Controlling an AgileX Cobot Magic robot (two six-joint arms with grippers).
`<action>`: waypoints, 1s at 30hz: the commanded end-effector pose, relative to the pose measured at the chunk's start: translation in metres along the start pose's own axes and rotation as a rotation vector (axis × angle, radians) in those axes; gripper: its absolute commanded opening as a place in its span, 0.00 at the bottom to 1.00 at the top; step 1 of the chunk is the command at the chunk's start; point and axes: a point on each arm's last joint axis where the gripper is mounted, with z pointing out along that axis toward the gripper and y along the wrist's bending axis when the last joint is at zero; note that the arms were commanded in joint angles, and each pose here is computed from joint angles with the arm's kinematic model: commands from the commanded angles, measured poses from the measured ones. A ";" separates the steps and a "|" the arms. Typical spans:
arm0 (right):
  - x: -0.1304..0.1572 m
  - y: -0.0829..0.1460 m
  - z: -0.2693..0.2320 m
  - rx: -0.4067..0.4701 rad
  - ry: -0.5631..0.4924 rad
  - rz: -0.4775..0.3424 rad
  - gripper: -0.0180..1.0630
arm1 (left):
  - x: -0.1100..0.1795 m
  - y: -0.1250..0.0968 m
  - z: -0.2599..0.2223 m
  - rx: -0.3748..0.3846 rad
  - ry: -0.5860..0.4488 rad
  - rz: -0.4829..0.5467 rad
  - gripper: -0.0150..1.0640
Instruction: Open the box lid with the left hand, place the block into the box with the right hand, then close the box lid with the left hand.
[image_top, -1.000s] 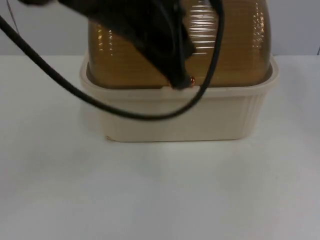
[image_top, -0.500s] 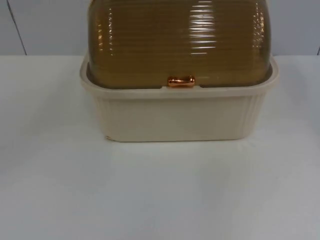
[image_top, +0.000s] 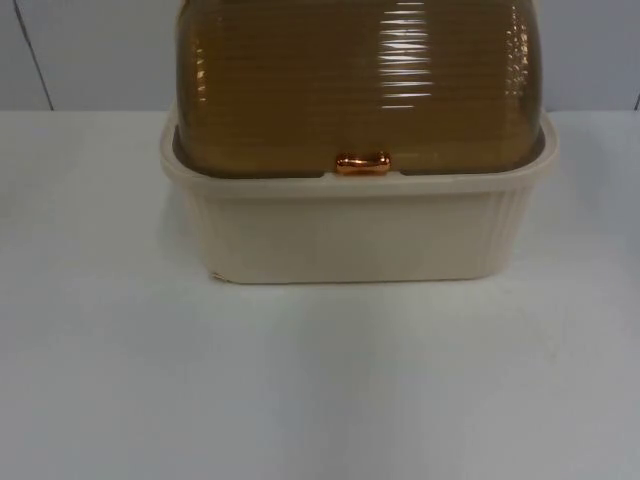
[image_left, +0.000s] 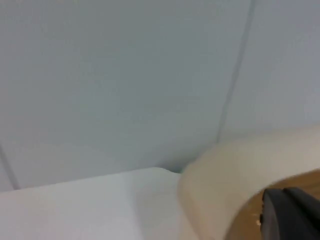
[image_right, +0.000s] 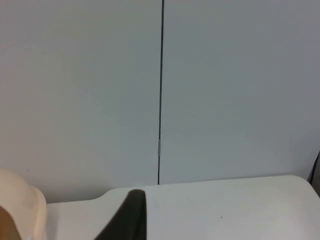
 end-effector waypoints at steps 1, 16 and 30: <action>0.001 -0.001 -0.001 0.003 0.003 0.000 0.99 | -0.003 0.005 -0.009 -0.013 -0.014 -0.023 0.01; 0.001 -0.001 -0.001 0.003 0.000 0.000 0.99 | -0.006 0.024 -0.016 -0.103 -0.050 -0.055 0.99; 0.002 -0.001 -0.001 0.011 0.015 -0.004 0.99 | -0.012 0.016 -0.028 -0.065 -0.079 -0.078 0.99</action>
